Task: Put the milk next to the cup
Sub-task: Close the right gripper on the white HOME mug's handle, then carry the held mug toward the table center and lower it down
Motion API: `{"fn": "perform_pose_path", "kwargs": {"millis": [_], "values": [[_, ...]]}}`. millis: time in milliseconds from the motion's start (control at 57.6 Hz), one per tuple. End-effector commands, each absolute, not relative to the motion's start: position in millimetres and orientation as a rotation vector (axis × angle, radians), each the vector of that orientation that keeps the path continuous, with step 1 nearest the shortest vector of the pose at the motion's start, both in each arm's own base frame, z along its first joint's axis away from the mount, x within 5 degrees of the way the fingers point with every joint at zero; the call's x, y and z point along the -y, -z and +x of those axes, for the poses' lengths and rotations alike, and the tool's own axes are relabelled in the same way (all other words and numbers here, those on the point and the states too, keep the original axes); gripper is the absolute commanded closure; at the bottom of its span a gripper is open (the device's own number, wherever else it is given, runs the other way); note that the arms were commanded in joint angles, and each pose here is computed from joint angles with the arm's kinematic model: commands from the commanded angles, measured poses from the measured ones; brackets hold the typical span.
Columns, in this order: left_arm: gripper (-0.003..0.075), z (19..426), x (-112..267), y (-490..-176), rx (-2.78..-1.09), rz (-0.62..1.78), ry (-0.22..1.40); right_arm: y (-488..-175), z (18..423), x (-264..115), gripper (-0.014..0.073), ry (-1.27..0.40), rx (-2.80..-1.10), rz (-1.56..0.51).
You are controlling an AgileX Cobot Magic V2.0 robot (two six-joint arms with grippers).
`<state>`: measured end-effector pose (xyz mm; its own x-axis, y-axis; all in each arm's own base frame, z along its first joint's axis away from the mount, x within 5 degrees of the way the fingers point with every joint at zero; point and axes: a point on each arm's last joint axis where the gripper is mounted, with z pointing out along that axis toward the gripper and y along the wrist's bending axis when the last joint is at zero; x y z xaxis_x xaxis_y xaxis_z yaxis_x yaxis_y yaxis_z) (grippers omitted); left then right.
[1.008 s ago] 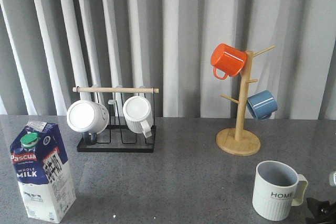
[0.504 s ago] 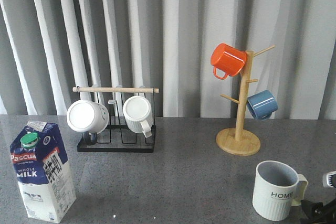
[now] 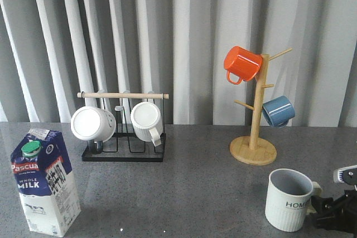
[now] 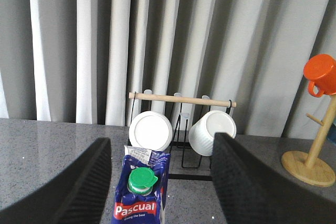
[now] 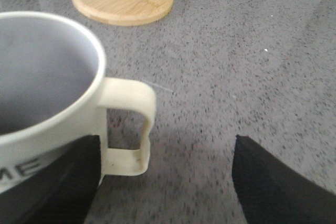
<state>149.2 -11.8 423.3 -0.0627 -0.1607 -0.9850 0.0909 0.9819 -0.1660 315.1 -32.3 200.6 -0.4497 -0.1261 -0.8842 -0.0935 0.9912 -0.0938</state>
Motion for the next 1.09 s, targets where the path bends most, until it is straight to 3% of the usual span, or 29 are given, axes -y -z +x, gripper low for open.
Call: {"fn": "perform_pose_path", "kwargs": {"millis": [0, 104, 261, 573, 799, 1077], "values": [[0.0302, 146.4, 10.4, -440.8, -1.516, -0.061, 0.204, -217.4, 333.0, 30.7, 0.0115, 0.017, -1.93, -0.2], [0.0302, 146.4, 10.4, -440.8, -1.516, -0.061, 0.204, -212.5, 341.6, 28.8, 0.0243, 0.013, -1.919, -0.269], [0.0302, 146.4, 10.4, -440.8, -1.516, -0.061, 0.204, -213.8, 343.9, 26.5, 0.0614, 0.013, -1.897, -0.325], [0.0302, 146.4, 10.4, -440.8, -1.516, -0.061, 0.204, -218.5, 340.4, 28.6, 0.0603, 0.011, -1.927, -0.27], [0.0302, 146.4, 10.4, -440.8, -1.516, -0.061, 0.204, -243.6, 326.6, 26.8, 0.0602, 0.005, -1.872, -0.235], [0.0302, 146.4, 10.4, -440.8, -1.516, -0.061, 0.204, -293.6, 303.8, -0.7, 0.0602, -0.282, -1.737, -0.272]]}}
